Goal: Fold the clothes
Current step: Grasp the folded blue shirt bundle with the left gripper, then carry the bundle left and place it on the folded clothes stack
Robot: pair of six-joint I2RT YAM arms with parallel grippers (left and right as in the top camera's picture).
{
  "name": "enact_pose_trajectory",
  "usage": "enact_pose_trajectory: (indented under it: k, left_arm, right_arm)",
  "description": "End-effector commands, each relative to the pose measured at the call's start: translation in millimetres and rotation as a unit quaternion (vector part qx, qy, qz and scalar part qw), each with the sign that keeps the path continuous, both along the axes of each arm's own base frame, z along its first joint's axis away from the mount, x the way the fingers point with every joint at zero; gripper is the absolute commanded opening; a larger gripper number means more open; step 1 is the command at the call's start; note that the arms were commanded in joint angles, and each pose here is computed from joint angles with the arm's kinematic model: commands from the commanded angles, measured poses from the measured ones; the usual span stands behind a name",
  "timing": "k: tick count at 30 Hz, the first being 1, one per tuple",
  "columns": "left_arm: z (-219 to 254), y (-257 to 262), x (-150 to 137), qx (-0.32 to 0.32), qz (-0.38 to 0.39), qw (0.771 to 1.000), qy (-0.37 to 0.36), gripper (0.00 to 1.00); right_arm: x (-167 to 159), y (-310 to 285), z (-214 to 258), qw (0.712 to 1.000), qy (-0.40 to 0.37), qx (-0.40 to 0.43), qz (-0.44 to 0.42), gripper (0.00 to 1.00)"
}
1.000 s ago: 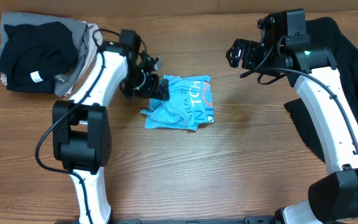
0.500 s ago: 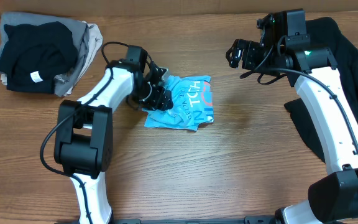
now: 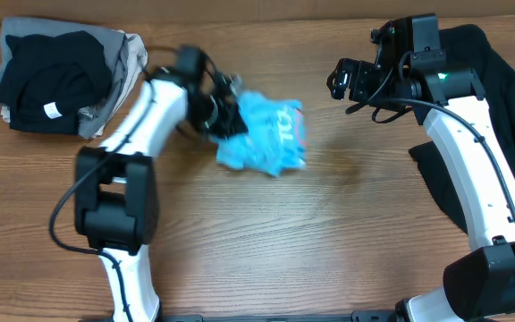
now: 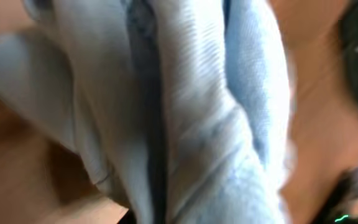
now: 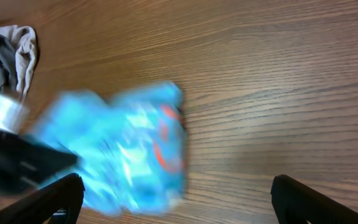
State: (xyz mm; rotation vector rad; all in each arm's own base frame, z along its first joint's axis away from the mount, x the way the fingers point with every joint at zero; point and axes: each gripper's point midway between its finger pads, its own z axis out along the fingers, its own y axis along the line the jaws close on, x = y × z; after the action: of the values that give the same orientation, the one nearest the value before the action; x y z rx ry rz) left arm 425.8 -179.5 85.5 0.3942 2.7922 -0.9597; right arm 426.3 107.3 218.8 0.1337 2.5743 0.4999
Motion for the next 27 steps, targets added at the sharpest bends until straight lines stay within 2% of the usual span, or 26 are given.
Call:
enact_pose_trajectory:
  k: [1,9,13,18,21,27]
  left_arm:
    - [93.6,32.1,44.0,-0.113,0.071,0.990,-0.052,0.04]
    - [195.9,107.1,82.5,-0.175,0.145,0.962,-0.150,0.04]
    - [239.4,162.7,97.5,-0.172,0.204,0.941,-0.206,0.04]
    - [251.7,237.6,107.8,-0.151,0.304,0.913,-0.227,0.04]
    - [245.0,291.1,108.2,-0.112,0.381,0.889,-0.228,0.04]
    - [239.7,347.1,109.4,-0.050,0.452,0.855,-0.250,0.04]
  right_arm:
    - [1.9,-2.1,2.2,1.000,-0.006,-0.005,-0.001,1.00]
    - [3.1,-4.1,1.6,1.000,-0.008,-0.010,-0.004,1.00]
    - [2.4,-4.6,-1.1,1.000,-0.004,-0.012,-0.005,1.00]
    - [2.3,-4.5,-3.0,1.000,-0.001,-0.012,-0.005,1.00]
    - [1.1,-4.7,-5.0,1.000,0.004,-0.013,-0.005,1.00]
    - [-0.8,-4.8,-8.1,1.000,0.012,-0.014,-0.005,1.00]
